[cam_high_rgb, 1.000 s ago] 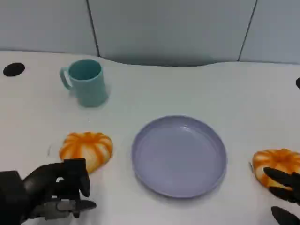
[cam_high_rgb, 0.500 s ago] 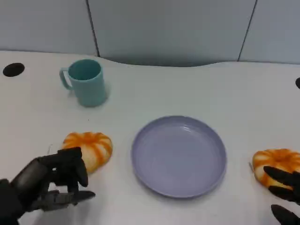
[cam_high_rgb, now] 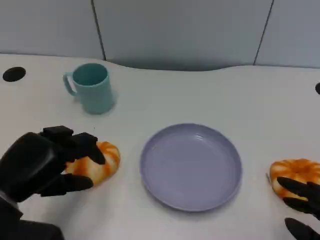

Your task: Grasp the bread from the table and place it into the plate.

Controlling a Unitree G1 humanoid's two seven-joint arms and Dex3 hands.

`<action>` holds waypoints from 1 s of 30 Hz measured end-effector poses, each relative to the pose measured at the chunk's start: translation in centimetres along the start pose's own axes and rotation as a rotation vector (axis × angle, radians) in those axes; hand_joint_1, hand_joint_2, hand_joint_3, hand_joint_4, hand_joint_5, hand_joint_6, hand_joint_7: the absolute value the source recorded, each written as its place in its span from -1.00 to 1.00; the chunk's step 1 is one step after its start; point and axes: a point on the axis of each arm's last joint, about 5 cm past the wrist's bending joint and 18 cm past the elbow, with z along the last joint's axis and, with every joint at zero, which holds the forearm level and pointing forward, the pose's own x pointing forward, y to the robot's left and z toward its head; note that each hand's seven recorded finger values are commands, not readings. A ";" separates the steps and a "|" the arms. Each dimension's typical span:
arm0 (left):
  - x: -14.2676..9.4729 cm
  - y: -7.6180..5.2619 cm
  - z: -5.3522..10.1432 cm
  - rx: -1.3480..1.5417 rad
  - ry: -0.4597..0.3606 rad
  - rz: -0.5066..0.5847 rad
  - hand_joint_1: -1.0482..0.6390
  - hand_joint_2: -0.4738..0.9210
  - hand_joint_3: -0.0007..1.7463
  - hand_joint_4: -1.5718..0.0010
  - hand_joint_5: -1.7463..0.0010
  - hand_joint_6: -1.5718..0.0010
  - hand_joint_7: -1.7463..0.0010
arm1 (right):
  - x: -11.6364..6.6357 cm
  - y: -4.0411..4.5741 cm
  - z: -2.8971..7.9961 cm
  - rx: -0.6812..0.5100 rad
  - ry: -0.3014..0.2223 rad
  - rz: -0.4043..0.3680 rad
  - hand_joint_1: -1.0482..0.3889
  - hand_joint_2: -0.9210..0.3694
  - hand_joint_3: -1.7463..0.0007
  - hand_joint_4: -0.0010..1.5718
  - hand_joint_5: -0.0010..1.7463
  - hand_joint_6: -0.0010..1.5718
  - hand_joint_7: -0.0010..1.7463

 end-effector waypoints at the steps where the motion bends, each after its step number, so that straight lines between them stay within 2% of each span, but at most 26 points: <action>1: 0.3 0.1 0.2 0.032 0.002 -0.026 -0.59 0.95 -1.00 0.80 0.30 0.55 0.96 | 0.0 0.06 0.0 0.003 -0.002 0.001 -0.09 -1.00 0.59 0.21 -0.99 0.00 -0.99; 2: 0.5 0.2 0.4 0.056 0.002 -0.042 -0.67 0.96 -0.99 0.92 0.42 0.63 0.98 | 0.1 0.12 0.1 0.005 -0.003 0.002 -0.09 -1.00 0.59 0.20 -1.00 0.00 -0.99; 4: 0.9 0.4 0.6 0.120 0.008 -0.088 -0.72 0.97 -0.99 0.98 0.53 0.67 0.99 | 0.1 0.21 0.1 0.008 -0.003 0.003 -0.09 -1.00 0.59 0.20 -1.00 0.00 -0.99; 5: 1.1 0.5 0.7 0.144 0.014 -0.108 -0.75 0.99 -0.99 0.99 0.66 0.75 0.99 | 0.1 0.22 0.1 0.008 -0.003 0.003 -0.09 -1.00 0.59 0.19 -1.00 0.00 -0.99; 9: 2.0 1.0 1.2 0.222 0.036 -0.205 -0.79 1.00 -0.96 1.00 0.92 0.87 0.99 | 0.0 0.25 0.1 0.001 -0.004 0.003 -0.08 -1.00 0.59 0.19 -1.00 0.00 -1.00; 11: 2.4 1.4 1.4 0.248 0.053 -0.254 -0.77 0.98 -0.97 1.00 0.98 0.88 0.99 | 0.0 0.26 0.1 0.001 -0.004 0.003 -0.07 -1.00 0.59 0.20 -0.99 0.00 -1.00; 15: 4.0 1.8 1.7 0.285 0.094 -0.359 -0.71 0.95 -0.99 1.00 1.00 0.92 1.00 | 0.1 0.28 0.1 0.002 -0.012 -0.002 -0.08 -1.00 0.59 0.22 -0.99 0.00 -1.00; 20: 6.1 1.8 1.0 0.302 0.134 -0.438 -0.65 0.92 -1.00 1.00 1.00 0.94 0.99 | 0.0 0.26 0.1 0.001 -0.016 -0.010 -0.08 -1.00 0.59 0.22 -0.98 -0.01 -1.00; 25: 8.7 0.7 0.0 0.289 0.197 -0.565 -0.63 0.87 -1.00 1.00 1.00 0.94 0.99 | 0.1 0.22 0.2 -0.001 -0.026 -0.014 -0.09 -1.00 0.59 0.22 -0.98 -0.01 -1.00; 30: 10.5 -0.9 -0.6 0.291 0.225 -0.675 -0.61 0.87 -0.99 1.00 1.00 0.92 0.99 | -0.1 0.20 0.2 0.000 -0.024 -0.014 -0.08 -1.00 0.59 0.24 -0.97 -0.01 -1.00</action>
